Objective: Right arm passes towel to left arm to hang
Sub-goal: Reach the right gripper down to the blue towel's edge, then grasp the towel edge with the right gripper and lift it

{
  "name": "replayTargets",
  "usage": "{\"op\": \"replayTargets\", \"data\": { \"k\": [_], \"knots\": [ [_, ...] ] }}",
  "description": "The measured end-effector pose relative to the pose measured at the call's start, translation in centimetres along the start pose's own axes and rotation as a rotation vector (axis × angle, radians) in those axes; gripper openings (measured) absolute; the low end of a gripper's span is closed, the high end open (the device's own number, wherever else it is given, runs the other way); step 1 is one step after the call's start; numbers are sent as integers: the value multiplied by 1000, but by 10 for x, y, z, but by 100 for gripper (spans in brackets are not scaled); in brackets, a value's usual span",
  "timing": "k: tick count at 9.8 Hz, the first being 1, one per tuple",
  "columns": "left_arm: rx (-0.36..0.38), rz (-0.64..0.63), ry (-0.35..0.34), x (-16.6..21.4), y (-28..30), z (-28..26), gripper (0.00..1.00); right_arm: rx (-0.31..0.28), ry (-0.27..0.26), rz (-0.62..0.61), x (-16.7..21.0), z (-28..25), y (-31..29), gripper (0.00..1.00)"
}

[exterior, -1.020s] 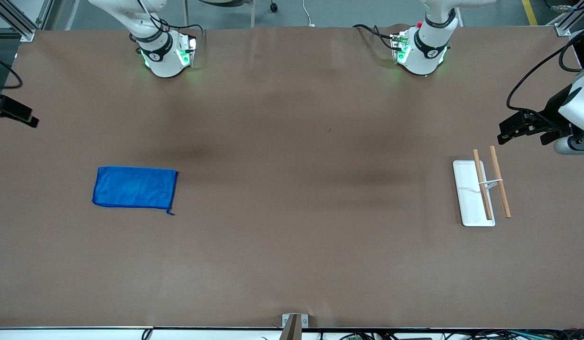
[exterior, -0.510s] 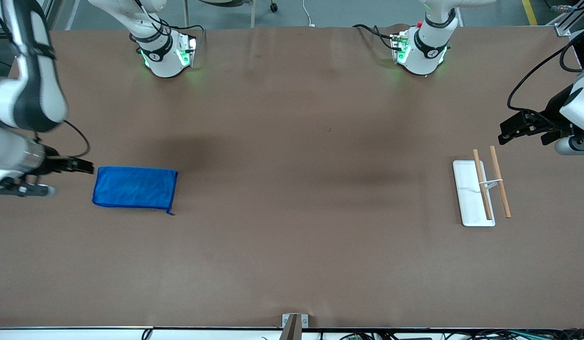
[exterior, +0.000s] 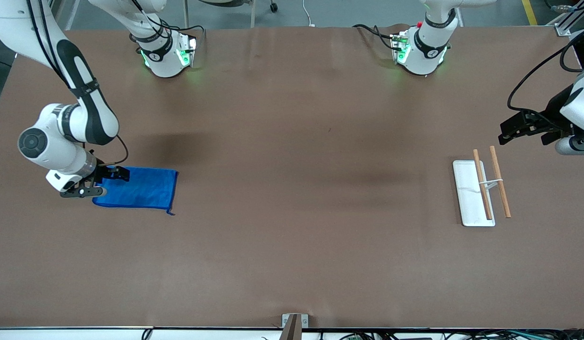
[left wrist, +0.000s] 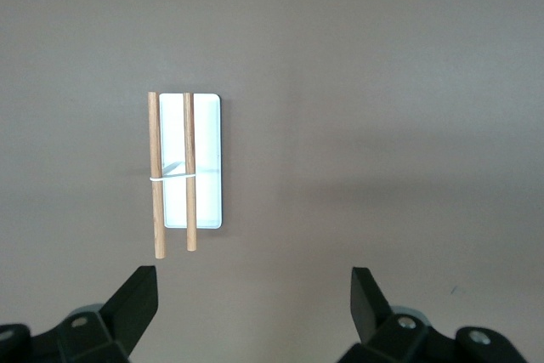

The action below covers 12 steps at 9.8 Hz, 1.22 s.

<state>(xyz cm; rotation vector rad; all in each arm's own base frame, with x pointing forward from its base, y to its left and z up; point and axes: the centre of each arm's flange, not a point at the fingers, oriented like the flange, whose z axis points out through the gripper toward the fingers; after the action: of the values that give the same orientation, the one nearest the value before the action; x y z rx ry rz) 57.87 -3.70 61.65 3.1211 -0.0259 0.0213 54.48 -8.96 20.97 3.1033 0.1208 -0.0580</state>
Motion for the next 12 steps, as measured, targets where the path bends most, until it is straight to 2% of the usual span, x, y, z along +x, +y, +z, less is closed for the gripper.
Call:
{"op": "replayTargets", "data": {
  "k": [2,5,9,10,12],
  "knots": [
    [0,0,0,0,0,0,100,4,-6,3,0,17,-3,98],
    [0,3,0,0,0,0,100,-1,30,10,4,29,-10,96],
    [0,3,-1,0,0,0,100,2,20,6,3,39,-13,77],
    [0,3,-1,0,0,0,100,2,25,5,4,37,-14,59],
    [0,3,-1,0,-1,0,100,1,30,7,6,33,-13,30]
  ]
}}
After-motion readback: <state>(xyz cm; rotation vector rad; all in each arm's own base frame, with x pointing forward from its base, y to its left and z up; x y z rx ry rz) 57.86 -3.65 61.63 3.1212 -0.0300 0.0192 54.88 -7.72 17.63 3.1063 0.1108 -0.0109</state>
